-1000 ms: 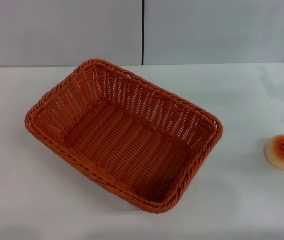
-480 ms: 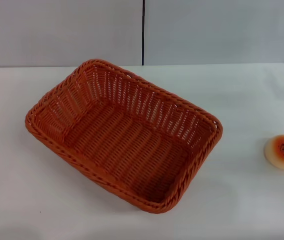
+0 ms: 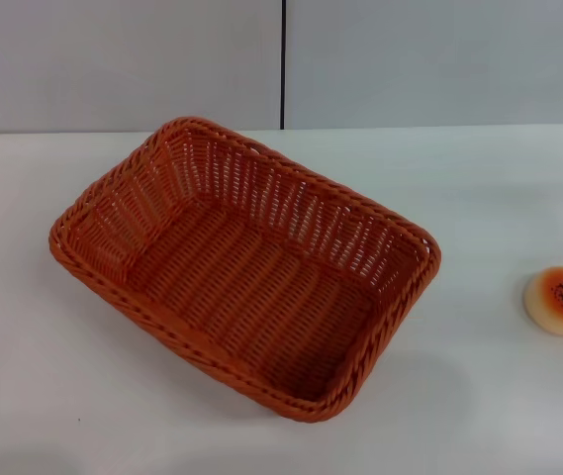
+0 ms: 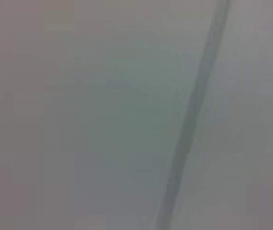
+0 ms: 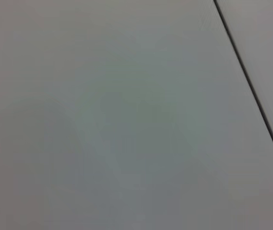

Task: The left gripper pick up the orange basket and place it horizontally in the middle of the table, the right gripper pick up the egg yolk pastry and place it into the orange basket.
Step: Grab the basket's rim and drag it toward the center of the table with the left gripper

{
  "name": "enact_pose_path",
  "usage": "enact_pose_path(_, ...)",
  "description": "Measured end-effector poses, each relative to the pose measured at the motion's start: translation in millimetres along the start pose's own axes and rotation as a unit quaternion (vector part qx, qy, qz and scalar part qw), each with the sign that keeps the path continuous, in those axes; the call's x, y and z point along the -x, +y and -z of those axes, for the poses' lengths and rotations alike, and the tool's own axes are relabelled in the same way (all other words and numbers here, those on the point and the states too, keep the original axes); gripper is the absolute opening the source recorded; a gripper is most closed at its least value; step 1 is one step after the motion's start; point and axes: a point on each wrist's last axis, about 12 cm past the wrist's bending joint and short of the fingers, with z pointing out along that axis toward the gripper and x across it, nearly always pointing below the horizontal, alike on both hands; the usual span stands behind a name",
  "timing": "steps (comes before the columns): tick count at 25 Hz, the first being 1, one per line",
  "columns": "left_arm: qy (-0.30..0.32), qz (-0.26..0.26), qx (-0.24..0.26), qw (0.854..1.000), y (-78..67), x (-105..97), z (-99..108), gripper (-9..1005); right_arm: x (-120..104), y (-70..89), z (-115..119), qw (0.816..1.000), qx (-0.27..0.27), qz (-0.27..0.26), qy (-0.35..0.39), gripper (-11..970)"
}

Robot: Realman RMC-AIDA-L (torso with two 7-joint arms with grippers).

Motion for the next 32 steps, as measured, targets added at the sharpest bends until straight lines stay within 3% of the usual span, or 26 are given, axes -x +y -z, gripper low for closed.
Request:
enact_pose_path(4, 0.044, 0.027, -0.124, 0.991, 9.9, 24.6, -39.4, 808, -1.2, 0.0, 2.9, 1.0, -0.003, -0.001, 0.001, 655)
enact_pose_path(7, 0.071, 0.031, -0.177, 0.981, 11.9, 43.3, -64.6, 807, -2.0, 0.2, 3.7, 1.0, -0.005, -0.003, 0.001, 653)
enact_pose_path(8, 0.071, 0.031, -0.177, 0.981, 11.9, 43.3, -64.6, 807, -2.0, 0.2, 3.7, 1.0, -0.005, -0.003, 0.001, 653)
enact_pose_path(11, 0.14, 0.022, -0.254, 0.957, 4.1, 76.0, -108.3, 807, -2.1, 0.1, 3.7, 1.0, -0.006, -0.003, 0.001, 651)
enact_pose_path(14, 0.158, 0.017, -0.267, 0.95, 1.0, 81.3, -115.9, 806, -2.6, 0.7, 3.1, 1.0, -0.005, -0.005, 0.001, 650)
enact_pose_path(16, 0.252, -0.039, -0.336, 0.907, -28.4, 109.7, -153.9, 806, -3.4, 1.5, 2.5, 1.0, -0.005, -0.008, 0.0, 649)
enact_pose_path(18, 0.281, -0.062, -0.351, 0.891, -41.0, 117.6, -163.9, 805, -4.3, 2.2, 1.9, 1.0, -0.005, -0.011, 0.0, 647)
enact_pose_path(19, 0.322, -0.097, -0.365, 0.868, -61.3, 127.0, -176.8, 805, -5.0, 2.5, 0.9, 1.0, -0.006, -0.013, 0.001, 647)
enact_pose_path(20, 0.322, -0.097, -0.365, 0.868, -61.3, 127.0, -176.8, 805, -5.0, 2.5, 0.9, 1.0, -0.006, -0.013, 0.001, 646)
enact_pose_path(21, 0.341, -0.11, -0.368, 0.858, -71.6, 130.6, -182.8, 805, -5.3, 2.7, 0.2, 1.0, -0.006, -0.013, 0.001, 646)
enact_pose_path(22, 0.372, -0.14, -0.37, 0.84, -90.7, 137.2, -193.5, 805, -5.2, 2.8, -0.6, 1.0, -0.006, -0.013, 0.0, 645)
enact_pose_path(26, 0.4, -0.164, -0.363, 0.825, -107.5, 142.2, -202.7, 804, -4.8, 2.4, -0.7, 1.0, -0.008, -0.013, -0.002, 643)
enact_pose_path(27, 0.436, -0.203, -0.348, 0.805, -130.2, 146.0, -213.4, 804, -4.5, 2.0, -0.7, 1.0, -0.009, -0.013, -0.003, 643)
enact_pose_path(29, 0.443, -0.208, -0.345, 0.801, -134.2, 145.4, -215.0, 803, -4.5, 2.1, -1.0, 1.0, -0.009, -0.013, -0.003, 642)
enact_pose_path(32, 0.48, -0.254, -0.335, 0.77, -162.7, 136.0, -224.6, 803, -9.1, 3.9, -5.1, 1.0, -0.014, -0.014, 0.002, 640)
